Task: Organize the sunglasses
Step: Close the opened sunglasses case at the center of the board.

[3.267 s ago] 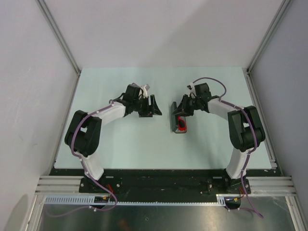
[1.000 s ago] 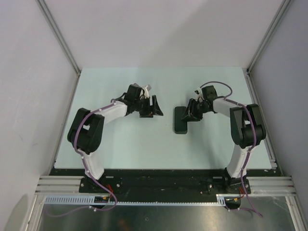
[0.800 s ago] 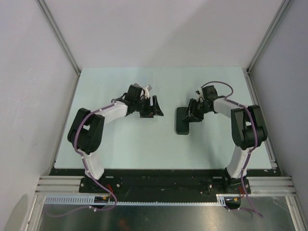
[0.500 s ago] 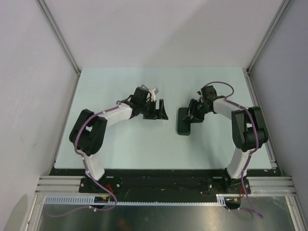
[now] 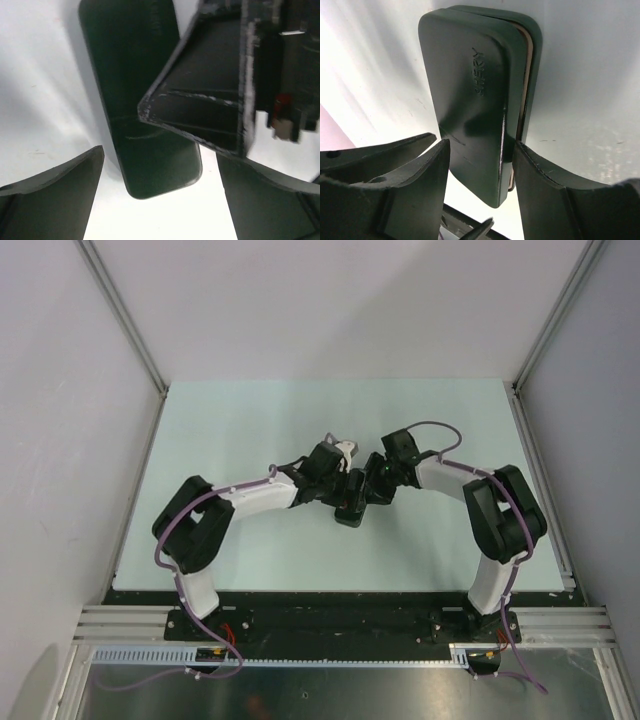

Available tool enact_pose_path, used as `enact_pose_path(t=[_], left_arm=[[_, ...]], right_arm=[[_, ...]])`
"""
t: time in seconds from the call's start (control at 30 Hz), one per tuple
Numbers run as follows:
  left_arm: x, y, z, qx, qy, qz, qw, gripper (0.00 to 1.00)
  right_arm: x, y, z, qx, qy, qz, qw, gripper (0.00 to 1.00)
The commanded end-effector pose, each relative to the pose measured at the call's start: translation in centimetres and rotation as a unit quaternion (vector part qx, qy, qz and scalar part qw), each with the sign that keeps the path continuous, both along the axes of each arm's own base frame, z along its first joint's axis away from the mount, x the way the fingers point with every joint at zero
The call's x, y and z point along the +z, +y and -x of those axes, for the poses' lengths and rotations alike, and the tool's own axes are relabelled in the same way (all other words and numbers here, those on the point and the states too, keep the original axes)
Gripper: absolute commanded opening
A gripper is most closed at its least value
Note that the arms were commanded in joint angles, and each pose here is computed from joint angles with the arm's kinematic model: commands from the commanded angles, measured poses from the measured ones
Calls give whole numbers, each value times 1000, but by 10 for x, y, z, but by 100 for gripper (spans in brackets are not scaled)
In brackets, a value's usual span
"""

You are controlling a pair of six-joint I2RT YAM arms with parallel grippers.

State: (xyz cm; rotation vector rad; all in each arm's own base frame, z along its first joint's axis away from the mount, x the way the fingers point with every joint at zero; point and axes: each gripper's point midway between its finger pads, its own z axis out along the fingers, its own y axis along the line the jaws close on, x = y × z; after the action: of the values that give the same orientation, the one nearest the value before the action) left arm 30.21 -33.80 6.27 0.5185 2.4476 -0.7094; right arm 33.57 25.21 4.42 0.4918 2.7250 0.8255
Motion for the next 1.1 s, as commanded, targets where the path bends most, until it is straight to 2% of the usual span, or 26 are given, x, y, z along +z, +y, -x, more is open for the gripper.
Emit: enact_pose_path(t=[0.0, 0.3, 0.53, 0.63, 0.67, 0.7, 0.77, 0.93, 1.03, 1.07], left_arm=[[-16, 25, -12, 52, -48, -69, 995, 100], [-36, 33, 4, 62, -61, -122, 989, 100], [-47, 37, 18, 56, -50, -128, 989, 98], [-51, 32, 20, 51, -41, -122, 990, 86], [-54, 32, 20, 52, -39, -125, 990, 74], [-55, 33, 19, 57, -39, -128, 989, 71], [-59, 41, 18, 73, -45, -141, 986, 70], [-63, 48, 28, 72, -53, -159, 983, 81], [-68, 49, 28, 74, -55, -170, 981, 78], [-70, 50, 28, 76, -53, -172, 981, 72]], right_arm=[[-12, 11, 10, -44, 20, -2, 999, 57], [-9, 26, 11, -48, 20, -21, 998, 61], [-10, 26, 11, -50, 23, -25, 998, 61], [-11, 26, 11, -50, 26, -26, 998, 61], [-10, 26, 12, -49, 28, -27, 998, 61], [-11, 26, 13, -47, 29, -27, 998, 62], [-9, 26, 12, -47, 27, -27, 998, 64], [-7, 26, 12, -52, 25, -28, 998, 68], [-6, 27, 12, -51, 30, -35, 998, 68], [-7, 27, 13, -49, 32, -34, 998, 69]])
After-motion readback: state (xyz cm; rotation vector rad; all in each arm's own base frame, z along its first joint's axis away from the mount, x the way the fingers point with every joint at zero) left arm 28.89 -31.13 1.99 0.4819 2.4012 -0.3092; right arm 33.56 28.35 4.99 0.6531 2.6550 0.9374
